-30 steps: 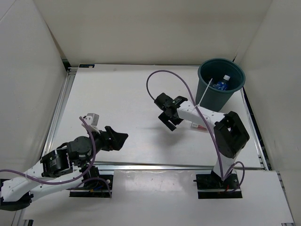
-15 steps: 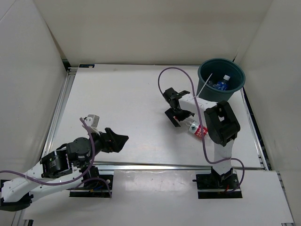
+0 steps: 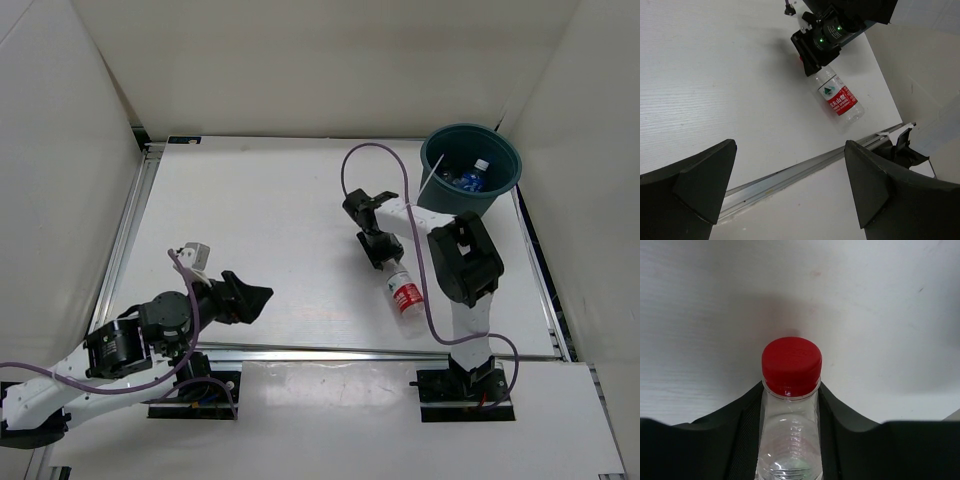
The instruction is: Put the plastic bottles in the bin
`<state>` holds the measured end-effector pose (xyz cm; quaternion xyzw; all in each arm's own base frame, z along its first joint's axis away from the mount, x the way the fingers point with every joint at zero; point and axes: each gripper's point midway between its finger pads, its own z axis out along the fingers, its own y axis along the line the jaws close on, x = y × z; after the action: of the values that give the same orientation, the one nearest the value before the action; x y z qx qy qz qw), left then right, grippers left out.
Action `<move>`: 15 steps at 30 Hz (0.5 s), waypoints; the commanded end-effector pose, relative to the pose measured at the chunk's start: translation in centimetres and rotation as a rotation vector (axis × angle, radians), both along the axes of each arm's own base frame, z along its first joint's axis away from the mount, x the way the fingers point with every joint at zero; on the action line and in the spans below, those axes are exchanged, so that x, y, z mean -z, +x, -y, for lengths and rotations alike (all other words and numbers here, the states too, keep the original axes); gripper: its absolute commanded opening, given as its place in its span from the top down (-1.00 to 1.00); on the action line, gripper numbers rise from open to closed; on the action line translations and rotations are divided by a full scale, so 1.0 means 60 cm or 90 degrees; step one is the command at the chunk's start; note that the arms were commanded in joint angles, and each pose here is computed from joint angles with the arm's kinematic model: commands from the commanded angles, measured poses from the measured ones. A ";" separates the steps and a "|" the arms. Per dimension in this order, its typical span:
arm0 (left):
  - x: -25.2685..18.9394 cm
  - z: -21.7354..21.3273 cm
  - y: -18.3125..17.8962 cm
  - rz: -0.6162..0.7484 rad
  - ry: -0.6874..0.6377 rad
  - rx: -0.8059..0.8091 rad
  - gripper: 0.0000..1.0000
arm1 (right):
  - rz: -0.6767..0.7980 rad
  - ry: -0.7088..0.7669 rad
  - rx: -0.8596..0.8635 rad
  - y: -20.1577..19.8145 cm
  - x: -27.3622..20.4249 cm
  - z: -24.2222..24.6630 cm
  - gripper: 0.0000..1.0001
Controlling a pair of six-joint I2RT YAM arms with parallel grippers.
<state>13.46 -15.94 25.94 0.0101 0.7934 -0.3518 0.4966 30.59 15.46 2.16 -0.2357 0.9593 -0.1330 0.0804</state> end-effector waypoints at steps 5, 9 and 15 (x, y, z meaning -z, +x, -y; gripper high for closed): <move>-0.038 -0.008 0.000 0.021 -0.026 -0.004 -1.00 | 0.129 0.101 0.038 -0.004 -0.186 -0.070 0.72; -0.044 -0.008 0.004 0.028 -0.014 -0.008 -1.00 | 0.321 0.191 0.043 0.060 -0.409 -0.096 0.80; -0.048 -0.004 0.009 0.030 -0.001 -0.013 -1.00 | 0.642 0.213 0.137 0.129 -0.663 0.017 0.92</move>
<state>13.78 -15.64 28.11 0.0065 0.7823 -0.3540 0.5125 38.19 21.66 37.64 -0.0952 0.8587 0.0054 0.5034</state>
